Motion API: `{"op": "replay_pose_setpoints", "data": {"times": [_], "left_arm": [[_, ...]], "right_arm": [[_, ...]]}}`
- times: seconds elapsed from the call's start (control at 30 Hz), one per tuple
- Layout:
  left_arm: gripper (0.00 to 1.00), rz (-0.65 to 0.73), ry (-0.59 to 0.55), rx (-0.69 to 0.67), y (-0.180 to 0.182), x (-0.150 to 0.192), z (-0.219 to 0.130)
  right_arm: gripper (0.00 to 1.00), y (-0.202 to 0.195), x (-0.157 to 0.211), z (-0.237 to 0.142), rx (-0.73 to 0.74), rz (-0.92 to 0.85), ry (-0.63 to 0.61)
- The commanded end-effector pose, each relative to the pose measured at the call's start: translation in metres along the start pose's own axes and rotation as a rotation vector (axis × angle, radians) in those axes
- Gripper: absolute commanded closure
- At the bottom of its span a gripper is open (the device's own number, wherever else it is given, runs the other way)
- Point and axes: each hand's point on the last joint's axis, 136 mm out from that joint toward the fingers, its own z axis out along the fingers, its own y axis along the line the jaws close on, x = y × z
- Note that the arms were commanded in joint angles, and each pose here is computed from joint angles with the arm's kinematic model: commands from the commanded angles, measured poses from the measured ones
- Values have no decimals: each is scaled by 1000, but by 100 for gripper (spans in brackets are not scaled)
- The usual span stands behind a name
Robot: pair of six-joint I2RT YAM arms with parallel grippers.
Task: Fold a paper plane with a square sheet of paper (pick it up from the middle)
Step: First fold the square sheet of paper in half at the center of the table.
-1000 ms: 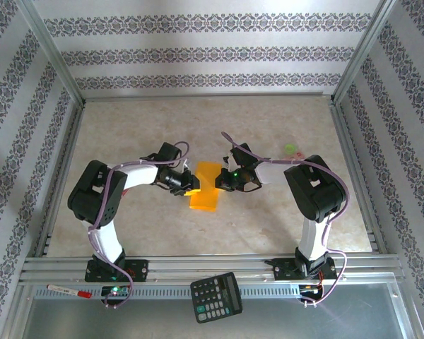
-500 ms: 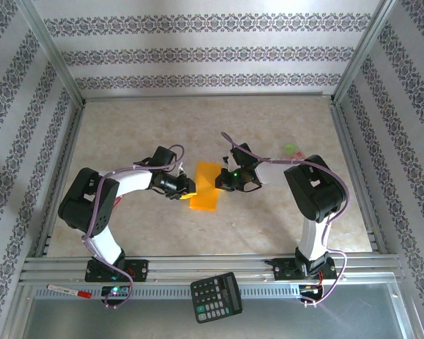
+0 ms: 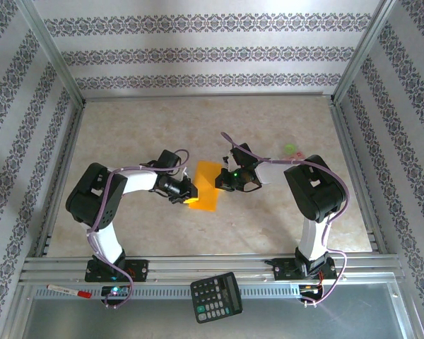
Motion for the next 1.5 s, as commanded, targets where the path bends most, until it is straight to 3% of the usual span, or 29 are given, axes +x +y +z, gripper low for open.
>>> {"op": "replay_pose_setpoints", "data": {"times": [0.0,0.5,0.93,1.27,1.47], "left_arm": [[84,-36,-5,-75,31,9,-8],[83,6,-13,58,-2,15,-19],[83,-18,-2,-117,38,23,-31],[83,38,-79,101,-27,2,-39],[88,40,-80,90,-31,-22,-23]], "right_arm": [[100,-94,51,12,321,133,120],[100,-93,49,13,316,131,119],[100,-93,49,13,316,126,120],[100,-94,49,12,318,127,118],[100,-93,49,13,316,129,118]]}}
